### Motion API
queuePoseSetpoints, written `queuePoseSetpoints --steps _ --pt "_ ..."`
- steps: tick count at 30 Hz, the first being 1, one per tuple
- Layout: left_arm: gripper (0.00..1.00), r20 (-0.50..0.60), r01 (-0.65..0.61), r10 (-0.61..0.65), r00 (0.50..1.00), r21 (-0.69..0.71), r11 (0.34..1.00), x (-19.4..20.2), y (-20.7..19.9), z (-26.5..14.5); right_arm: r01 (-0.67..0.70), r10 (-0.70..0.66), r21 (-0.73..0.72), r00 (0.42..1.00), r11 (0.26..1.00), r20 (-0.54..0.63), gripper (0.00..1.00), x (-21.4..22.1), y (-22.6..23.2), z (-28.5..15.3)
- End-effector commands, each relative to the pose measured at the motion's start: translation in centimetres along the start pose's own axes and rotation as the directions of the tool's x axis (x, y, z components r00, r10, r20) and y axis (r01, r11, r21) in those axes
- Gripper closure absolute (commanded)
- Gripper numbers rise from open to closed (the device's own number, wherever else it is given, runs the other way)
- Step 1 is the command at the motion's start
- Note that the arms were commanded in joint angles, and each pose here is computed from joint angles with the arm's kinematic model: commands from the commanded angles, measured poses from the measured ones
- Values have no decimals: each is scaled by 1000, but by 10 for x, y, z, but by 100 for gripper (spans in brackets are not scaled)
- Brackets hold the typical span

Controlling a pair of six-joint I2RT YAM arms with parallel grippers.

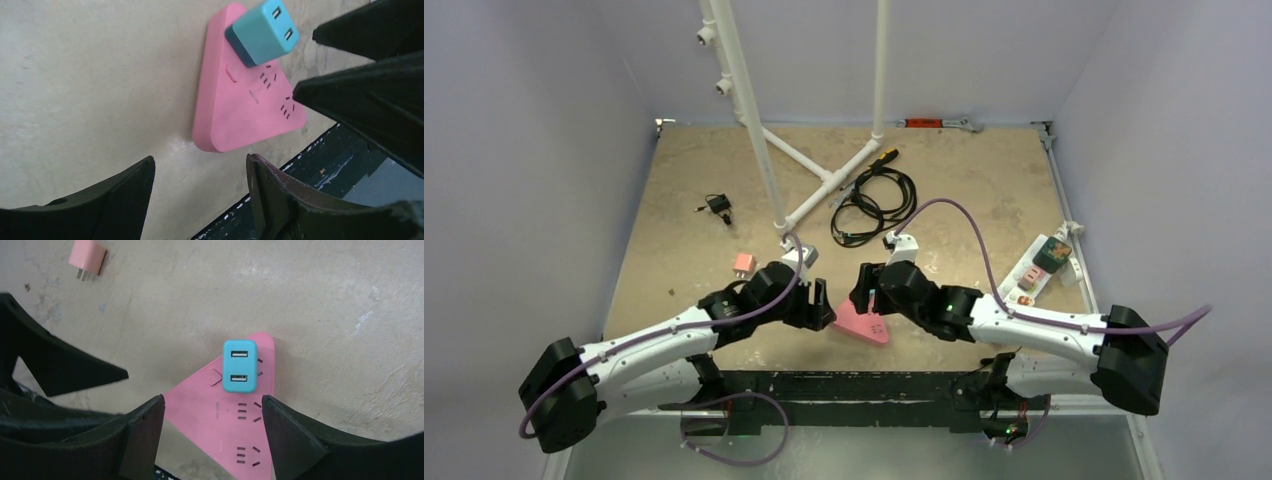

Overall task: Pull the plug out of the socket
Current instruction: Remove the plug from the socket.

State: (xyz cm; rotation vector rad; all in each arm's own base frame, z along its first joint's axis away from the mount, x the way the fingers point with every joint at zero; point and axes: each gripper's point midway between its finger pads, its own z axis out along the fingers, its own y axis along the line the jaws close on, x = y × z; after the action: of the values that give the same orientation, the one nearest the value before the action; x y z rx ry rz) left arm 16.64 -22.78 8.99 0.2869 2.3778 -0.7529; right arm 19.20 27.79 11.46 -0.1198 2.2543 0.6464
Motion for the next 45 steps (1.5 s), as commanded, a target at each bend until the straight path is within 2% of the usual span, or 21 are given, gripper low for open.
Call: queuePoseSetpoints --steps 1,19,21,25,27,32,36,45 --pt "35 28 68 -71 997 84 994 3 -26 16 -53 45 108 996 993 80 26 -17 -7 4" --pt "40 71 157 -166 984 114 981 11 -24 35 30 -40 179 998 983 54 50 -6 -5 37" --pt "41 73 163 -172 982 111 980 10 -24 38 46 -55 167 997 985 53 60 -7 -1 40" --pt "42 95 180 -191 977 108 978 6 -23 40 80 -86 176 996 981 32 89 -5 0 45" --pt "39 123 193 -205 971 108 975 2 -21 36 80 -87 204 996 976 23 100 -3 -6 44" --pt "32 179 223 -238 955 96 970 -5 -14 23 0 -9 265 1000 964 29 100 10 -26 38" --pt "31 194 250 -267 944 107 962 -3 -12 20 -77 57 302 995 950 76 100 11 -41 31" --pt "31 197 279 -312 930 179 944 11 -41 23 -226 152 345 962 911 229 100 -19 -45 19"
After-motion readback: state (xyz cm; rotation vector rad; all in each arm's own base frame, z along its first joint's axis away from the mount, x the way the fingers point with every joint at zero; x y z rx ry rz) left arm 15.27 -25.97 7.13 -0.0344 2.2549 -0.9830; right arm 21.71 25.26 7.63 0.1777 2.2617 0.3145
